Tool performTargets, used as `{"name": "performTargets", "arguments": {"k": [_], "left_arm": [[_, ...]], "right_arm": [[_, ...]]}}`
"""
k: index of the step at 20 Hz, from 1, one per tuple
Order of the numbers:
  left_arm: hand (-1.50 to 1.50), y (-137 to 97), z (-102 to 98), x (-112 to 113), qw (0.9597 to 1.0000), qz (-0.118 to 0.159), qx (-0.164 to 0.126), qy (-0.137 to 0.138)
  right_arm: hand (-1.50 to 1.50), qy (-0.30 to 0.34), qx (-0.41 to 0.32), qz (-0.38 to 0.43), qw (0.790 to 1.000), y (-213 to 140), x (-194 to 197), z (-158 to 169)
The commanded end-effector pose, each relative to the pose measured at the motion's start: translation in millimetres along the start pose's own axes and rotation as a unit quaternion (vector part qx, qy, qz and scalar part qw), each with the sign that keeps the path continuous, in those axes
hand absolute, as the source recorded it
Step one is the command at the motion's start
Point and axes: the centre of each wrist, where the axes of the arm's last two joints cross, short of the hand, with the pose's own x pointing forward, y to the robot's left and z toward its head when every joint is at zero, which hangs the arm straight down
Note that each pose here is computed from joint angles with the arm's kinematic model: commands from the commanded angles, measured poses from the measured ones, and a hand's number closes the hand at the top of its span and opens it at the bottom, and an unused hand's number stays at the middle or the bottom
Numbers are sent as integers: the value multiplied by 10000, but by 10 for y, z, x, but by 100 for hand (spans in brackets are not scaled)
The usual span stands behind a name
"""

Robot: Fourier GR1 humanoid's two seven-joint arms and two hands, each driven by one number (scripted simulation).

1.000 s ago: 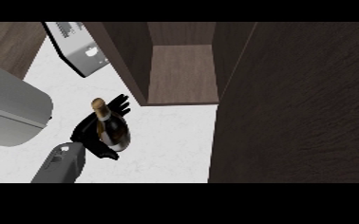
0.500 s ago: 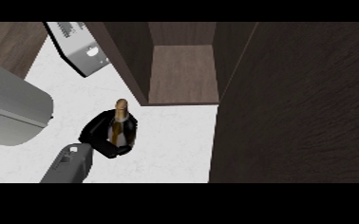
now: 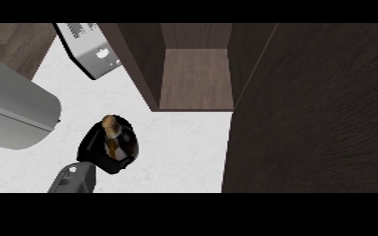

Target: Pick up the wine, place it into the cabinet and close the cabinet

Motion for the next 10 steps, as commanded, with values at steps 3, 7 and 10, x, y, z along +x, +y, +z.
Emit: {"name": "performTargets", "arguments": {"k": [3,7,10], "left_arm": [[150,72,518,-189,9729,263,1978,-1168],[150,-206,343,-27,9707,324,1653,-1714],[150,-281,366,196,9732,399,1407,-1775]], "right_arm": [[-150,-367,115,-211,9990,3,302,242],[-150,-331,186,-230,9990,4,382,280],[-150,-359,67,-242,9990,-16,346,311]]}}
